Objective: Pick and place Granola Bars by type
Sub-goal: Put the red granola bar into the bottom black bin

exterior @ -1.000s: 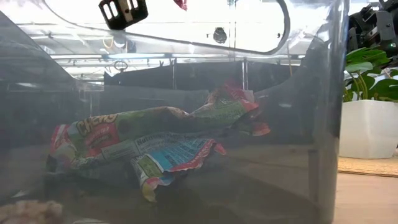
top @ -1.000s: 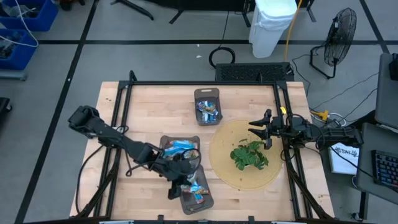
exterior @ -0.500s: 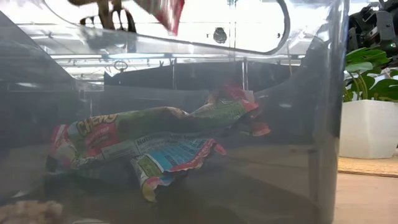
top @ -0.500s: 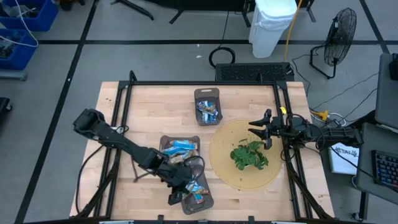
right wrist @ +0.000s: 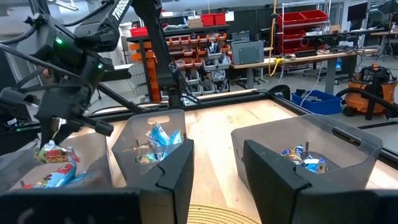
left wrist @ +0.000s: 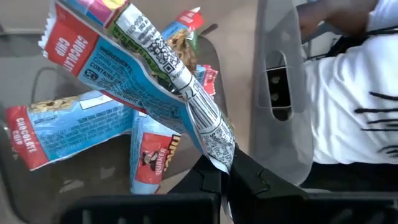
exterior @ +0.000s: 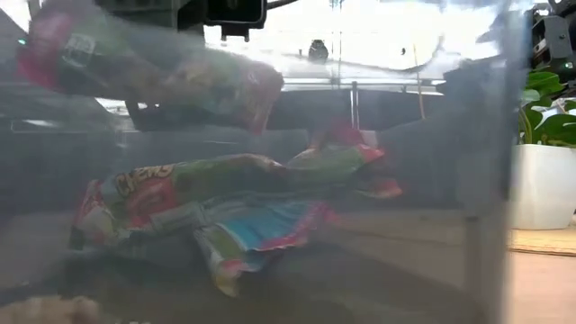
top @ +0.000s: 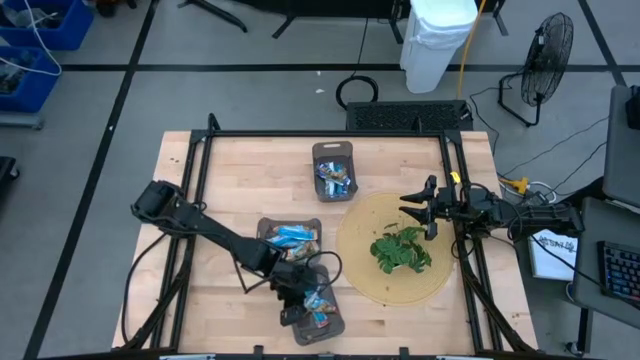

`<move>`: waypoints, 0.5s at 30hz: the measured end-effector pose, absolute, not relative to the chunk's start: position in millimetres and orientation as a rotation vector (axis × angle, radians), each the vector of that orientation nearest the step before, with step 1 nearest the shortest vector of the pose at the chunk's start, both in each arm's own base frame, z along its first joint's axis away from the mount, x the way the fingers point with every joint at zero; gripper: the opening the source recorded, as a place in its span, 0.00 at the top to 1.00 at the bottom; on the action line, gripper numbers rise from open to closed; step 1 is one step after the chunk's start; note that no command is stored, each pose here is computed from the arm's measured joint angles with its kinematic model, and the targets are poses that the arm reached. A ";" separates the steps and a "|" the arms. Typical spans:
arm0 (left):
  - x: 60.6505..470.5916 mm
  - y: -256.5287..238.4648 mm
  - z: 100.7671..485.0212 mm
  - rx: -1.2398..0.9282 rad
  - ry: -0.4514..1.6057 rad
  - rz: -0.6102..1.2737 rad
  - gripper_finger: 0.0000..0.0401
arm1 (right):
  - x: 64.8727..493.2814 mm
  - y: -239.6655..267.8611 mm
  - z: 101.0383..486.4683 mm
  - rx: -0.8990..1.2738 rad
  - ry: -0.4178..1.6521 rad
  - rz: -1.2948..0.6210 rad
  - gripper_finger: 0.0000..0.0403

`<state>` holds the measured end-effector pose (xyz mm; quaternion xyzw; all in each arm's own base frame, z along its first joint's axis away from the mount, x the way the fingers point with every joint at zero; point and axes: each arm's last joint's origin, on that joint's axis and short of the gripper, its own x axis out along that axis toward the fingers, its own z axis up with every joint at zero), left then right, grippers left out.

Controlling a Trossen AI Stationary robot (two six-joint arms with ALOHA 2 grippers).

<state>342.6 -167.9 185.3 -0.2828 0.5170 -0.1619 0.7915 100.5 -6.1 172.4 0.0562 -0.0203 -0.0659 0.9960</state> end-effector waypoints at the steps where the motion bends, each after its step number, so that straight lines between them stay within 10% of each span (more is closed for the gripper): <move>1: 343.2 -168.1 185.0 -0.610 1.110 -0.356 0.97 | 100.5 -6.1 172.4 0.112 -0.040 -0.132 0.68; 15: 351.7 -167.9 192.3 -0.602 1.003 -0.441 0.88 | 100.5 -6.1 172.4 0.113 -0.041 -0.132 0.68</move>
